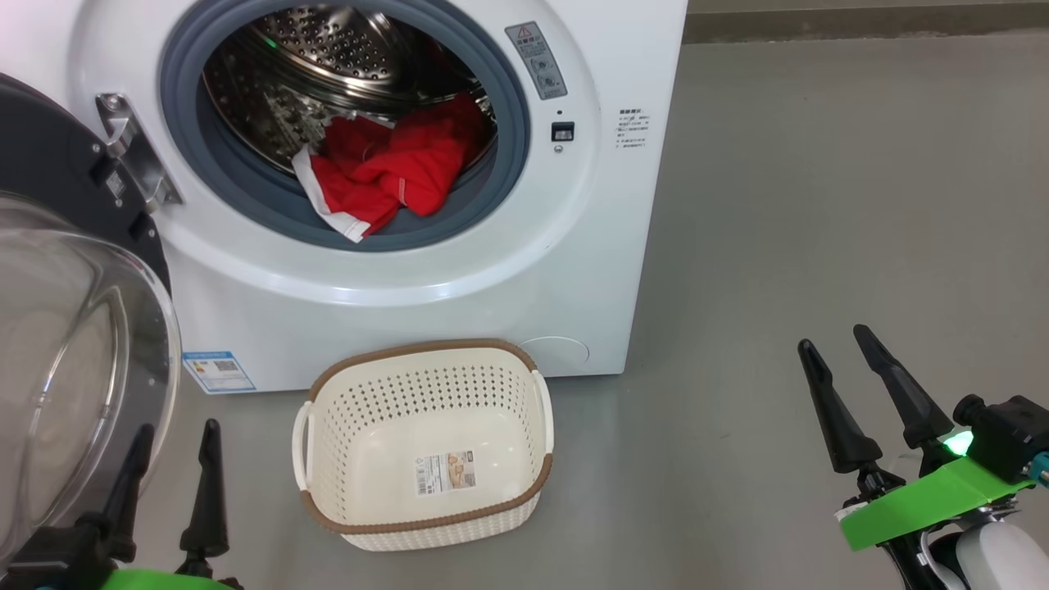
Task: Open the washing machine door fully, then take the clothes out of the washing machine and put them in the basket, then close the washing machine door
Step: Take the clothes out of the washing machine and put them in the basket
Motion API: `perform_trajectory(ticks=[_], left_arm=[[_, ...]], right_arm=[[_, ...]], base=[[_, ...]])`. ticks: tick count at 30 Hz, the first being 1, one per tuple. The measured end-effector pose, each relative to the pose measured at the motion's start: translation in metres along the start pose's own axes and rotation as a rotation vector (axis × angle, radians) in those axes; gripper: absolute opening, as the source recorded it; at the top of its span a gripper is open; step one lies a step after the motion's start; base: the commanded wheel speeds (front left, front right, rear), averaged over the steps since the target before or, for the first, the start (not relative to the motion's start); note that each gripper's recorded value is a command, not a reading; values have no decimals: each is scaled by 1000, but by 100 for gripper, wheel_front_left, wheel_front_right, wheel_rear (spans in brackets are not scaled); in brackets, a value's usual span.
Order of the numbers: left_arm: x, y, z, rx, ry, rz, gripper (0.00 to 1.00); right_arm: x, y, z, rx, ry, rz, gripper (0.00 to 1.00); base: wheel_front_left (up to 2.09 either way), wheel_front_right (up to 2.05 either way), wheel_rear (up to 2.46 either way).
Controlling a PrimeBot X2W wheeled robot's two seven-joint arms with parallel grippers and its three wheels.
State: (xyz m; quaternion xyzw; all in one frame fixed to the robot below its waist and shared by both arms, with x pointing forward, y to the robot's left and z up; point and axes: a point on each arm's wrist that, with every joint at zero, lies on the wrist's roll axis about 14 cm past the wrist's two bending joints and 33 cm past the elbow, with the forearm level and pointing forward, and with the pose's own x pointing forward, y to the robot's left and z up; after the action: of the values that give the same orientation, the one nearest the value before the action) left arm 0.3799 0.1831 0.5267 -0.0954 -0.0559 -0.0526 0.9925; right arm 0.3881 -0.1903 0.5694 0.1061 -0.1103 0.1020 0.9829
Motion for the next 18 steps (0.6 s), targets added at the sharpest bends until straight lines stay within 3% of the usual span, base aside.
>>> perform_trajectory(ticks=[7, 18], left_arm=[[-1, 1, -1, 3, 4, 3, 100], [0, 0, -4, -1, 12, -3, 100]], right_arm=[[0, 0, 0, 0, 0, 1, 100], [0, 0, -3, 1, 7, -1, 100]], base=[[78, -78, 0], [162, -162, 0]])
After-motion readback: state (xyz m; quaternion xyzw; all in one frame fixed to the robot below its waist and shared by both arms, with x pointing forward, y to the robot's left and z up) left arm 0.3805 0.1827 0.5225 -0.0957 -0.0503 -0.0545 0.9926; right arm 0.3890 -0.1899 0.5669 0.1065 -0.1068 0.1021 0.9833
